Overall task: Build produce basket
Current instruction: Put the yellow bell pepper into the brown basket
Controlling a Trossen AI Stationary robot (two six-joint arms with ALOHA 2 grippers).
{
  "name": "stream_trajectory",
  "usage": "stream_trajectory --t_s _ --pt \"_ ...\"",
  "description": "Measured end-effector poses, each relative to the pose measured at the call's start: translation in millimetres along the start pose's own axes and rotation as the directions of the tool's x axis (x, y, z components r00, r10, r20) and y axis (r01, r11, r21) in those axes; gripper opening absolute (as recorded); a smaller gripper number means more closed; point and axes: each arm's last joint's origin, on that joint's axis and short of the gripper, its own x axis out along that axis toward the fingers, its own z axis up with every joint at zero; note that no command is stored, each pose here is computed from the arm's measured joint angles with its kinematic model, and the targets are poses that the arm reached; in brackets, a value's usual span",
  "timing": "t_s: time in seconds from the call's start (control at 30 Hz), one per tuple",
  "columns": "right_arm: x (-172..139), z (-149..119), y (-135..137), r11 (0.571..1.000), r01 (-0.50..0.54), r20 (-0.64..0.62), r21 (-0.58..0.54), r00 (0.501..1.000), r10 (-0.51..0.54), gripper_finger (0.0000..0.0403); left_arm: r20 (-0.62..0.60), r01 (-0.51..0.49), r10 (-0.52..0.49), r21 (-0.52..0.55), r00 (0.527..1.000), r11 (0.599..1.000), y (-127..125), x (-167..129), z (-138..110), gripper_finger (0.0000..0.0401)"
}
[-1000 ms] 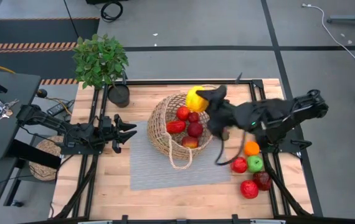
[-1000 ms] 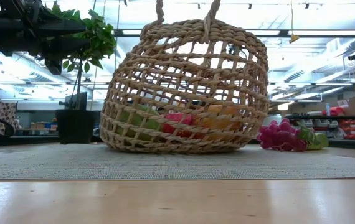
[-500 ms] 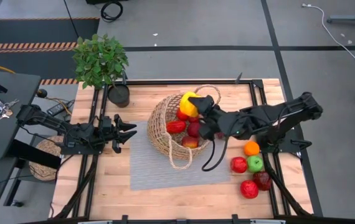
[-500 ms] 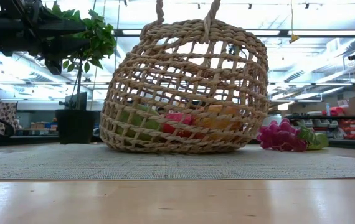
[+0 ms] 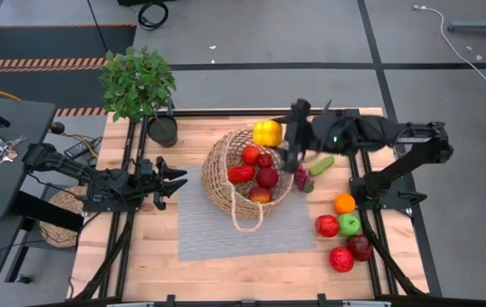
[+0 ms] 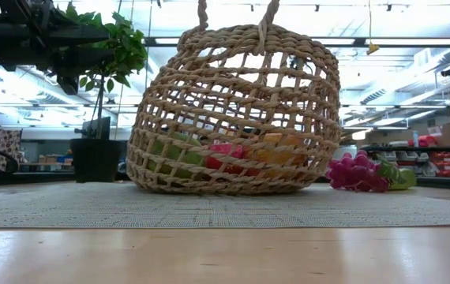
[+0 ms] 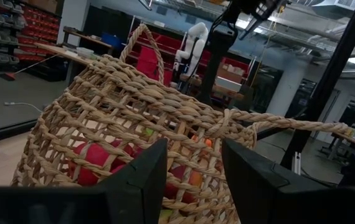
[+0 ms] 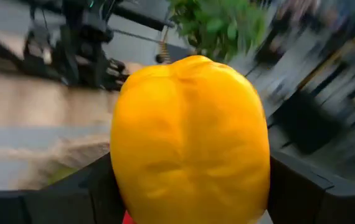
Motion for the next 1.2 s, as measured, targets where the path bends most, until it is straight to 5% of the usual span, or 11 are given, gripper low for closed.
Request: stream_trajectory --t_s 0.2,0.37,0.77,1.2 --pt "13.7 -13.3 -17.6 0.904 -0.127 -0.041 0.408 0.987 0.157 0.0299 0.000 0.000 0.000 0.000 1.000 1.000 0.0 0.0 0.0 0.0160" --pt "32.1 -32.9 -13.0 0.840 -0.130 -0.108 0.527 0.970 0.218 0.0300 0.000 0.000 0.000 0.000 1.000 1.000 0.0 0.0 0.0 0.0160" --pt "120.6 -86.4 34.7 0.892 -0.062 -0.405 0.447 0.875 0.264 0.0299 0.000 0.000 0.000 0.000 1.000 1.000 0.0 0.0 0.0 0.0160" --pt "193.6 -114.9 18.6 0.953 -0.055 -0.489 0.299 0.848 0.202 0.0305 0.000 0.000 0.000 0.000 1.000 1.000 0.0 0.0 0.0 0.0160"
